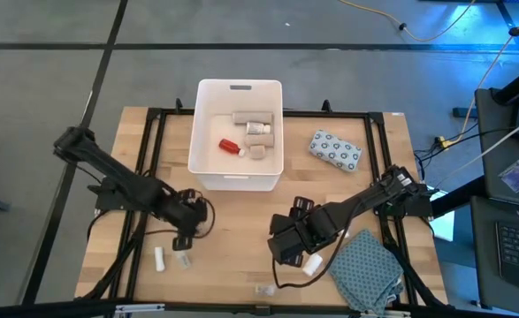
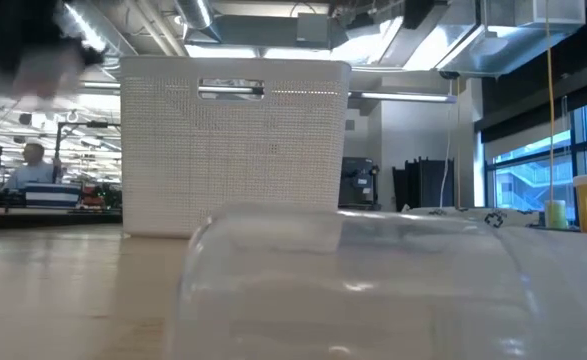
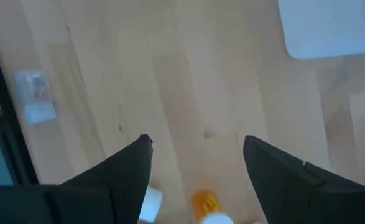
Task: Pick & place medical supplies in basket/bin
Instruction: Put the top transparent pill bottle into the white bin, then put the orange pill bottle into the white bin, then put the top transparent pill bottle into the white bin
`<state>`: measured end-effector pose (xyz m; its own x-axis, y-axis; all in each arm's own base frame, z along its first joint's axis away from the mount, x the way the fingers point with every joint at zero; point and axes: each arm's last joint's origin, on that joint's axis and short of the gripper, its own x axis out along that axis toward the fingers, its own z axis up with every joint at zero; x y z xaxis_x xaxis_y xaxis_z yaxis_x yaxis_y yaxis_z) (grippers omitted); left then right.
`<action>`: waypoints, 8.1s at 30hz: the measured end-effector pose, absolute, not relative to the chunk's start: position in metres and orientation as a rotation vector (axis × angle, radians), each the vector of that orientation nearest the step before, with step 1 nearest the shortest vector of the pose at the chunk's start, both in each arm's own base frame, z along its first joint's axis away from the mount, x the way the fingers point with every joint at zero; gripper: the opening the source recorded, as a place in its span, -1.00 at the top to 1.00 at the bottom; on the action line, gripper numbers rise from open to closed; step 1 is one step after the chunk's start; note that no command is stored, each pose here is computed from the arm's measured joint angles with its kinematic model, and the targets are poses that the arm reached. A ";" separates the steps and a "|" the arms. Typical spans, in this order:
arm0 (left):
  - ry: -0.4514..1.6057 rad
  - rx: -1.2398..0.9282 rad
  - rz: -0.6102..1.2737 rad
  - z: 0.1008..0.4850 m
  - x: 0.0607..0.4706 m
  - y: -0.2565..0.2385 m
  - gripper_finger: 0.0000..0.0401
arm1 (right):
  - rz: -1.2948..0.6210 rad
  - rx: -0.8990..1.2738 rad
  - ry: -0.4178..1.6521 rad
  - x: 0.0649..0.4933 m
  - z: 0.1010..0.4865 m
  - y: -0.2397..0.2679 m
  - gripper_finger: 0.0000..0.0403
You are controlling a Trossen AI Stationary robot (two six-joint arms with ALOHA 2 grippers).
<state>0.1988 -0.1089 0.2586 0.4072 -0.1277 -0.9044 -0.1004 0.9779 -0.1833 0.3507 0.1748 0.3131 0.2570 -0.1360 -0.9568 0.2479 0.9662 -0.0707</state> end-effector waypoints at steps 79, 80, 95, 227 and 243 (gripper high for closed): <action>1.346 -0.175 0.429 0.234 0.296 0.185 -0.27 | -0.708 0.776 1.440 0.267 0.310 0.140 -0.26; 1.314 -0.176 0.443 0.244 0.292 0.183 -0.27 | -0.705 0.812 1.415 0.262 0.308 0.140 -0.26; 0.774 -0.260 0.373 0.379 0.224 0.094 -0.27 | -0.672 0.795 1.417 0.245 0.244 0.141 -0.29; 0.367 -0.261 0.446 0.440 0.083 0.008 -0.27 | -0.372 0.669 0.546 0.480 0.186 -0.206 -0.43; 0.394 -0.268 0.335 0.440 0.083 0.005 -0.27 | -0.214 0.246 0.542 0.493 0.321 -0.164 -0.51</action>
<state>0.0833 0.0047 0.4399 0.8700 0.2647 -0.4159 -0.3673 0.9108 -0.1886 0.4928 -0.1643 0.3210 0.8357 -0.1353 -0.5322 0.2642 0.9487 0.1736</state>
